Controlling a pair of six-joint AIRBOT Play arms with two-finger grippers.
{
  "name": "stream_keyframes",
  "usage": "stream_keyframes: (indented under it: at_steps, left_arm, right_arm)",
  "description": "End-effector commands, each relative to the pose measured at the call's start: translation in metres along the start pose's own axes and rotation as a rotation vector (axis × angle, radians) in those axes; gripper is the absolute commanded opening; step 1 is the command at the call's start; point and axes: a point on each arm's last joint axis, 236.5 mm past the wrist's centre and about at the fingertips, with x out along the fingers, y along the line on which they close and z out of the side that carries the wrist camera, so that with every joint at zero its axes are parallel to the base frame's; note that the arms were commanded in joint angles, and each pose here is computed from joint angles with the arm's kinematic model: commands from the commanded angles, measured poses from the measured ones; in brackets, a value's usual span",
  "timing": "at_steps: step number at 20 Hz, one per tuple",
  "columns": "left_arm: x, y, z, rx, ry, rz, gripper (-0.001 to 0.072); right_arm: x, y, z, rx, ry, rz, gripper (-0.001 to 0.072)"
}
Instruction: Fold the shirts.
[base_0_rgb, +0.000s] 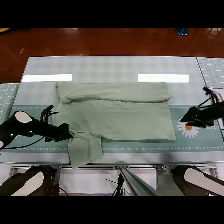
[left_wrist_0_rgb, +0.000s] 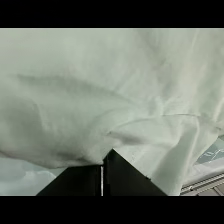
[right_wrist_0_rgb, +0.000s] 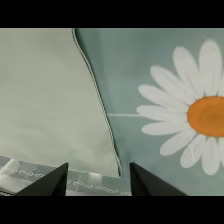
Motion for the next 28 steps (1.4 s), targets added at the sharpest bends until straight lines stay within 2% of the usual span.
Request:
stream_keyframes:
  at_steps: [1,5,8,10,12,14,15,16,18,20,24,28]
  left_arm:
    - [0.0,0.005,-0.006,0.017,0.022,0.023,0.0021]
    - [0.0,0.005,-0.006,0.016,0.024,0.02,0.0022]
    - [0.0,0.004,-0.006,0.019,0.023,0.019,0.0022]
    - [-0.002,0.003,-0.002,0.024,0.013,0.018,0.0022]
    - [-0.009,-0.006,0.008,0.064,-0.018,0.0,0.0022]
    - [-0.02,-0.014,0.023,0.088,-0.058,-0.01,0.0022]
    - [-0.025,-0.018,0.029,0.099,-0.077,-0.012,0.0022]
    - [-0.032,-0.023,0.035,0.111,-0.09,-0.015,0.0022]
    - [-0.048,-0.034,0.045,0.157,-0.11,-0.023,0.0021]
    - [-0.074,-0.052,0.061,0.218,-0.159,-0.033,0.0022]
    - [-0.154,-0.103,0.113,0.334,-0.393,-0.058,0.0021]
    - [-0.195,-0.137,0.152,0.341,-0.578,-0.135,0.0021]
  right_arm:
    - [0.039,-0.007,-0.035,0.018,0.044,0.01,0.0481]
    - [0.052,-0.008,-0.045,0.035,0.04,0.013,0.0497]
    - [0.061,0.004,-0.033,0.075,-0.026,0.077,0.0493]
    - [0.066,0.015,-0.019,0.121,-0.095,0.136,0.0457]
    - [0.074,0.021,-0.017,0.118,-0.1,0.124,0.0431]
    - [0.084,0.031,-0.02,0.056,-0.075,0.093,0.0321]
    - [0.087,0.036,-0.019,0.027,-0.074,0.085,0.0125]
    - [0.086,0.043,-0.016,0.008,-0.079,0.09,0.0026]
    - [0.065,0.067,0.0,-0.049,-0.134,0.141,0.0025]
    - [0.015,0.09,0.032,-0.119,-0.287,0.16,0.0025]
    - [-0.089,0.136,0.087,-0.204,-0.607,0.177,0.0024]
    - [-0.101,0.157,0.129,-0.202,-0.742,0.198,0.0024]
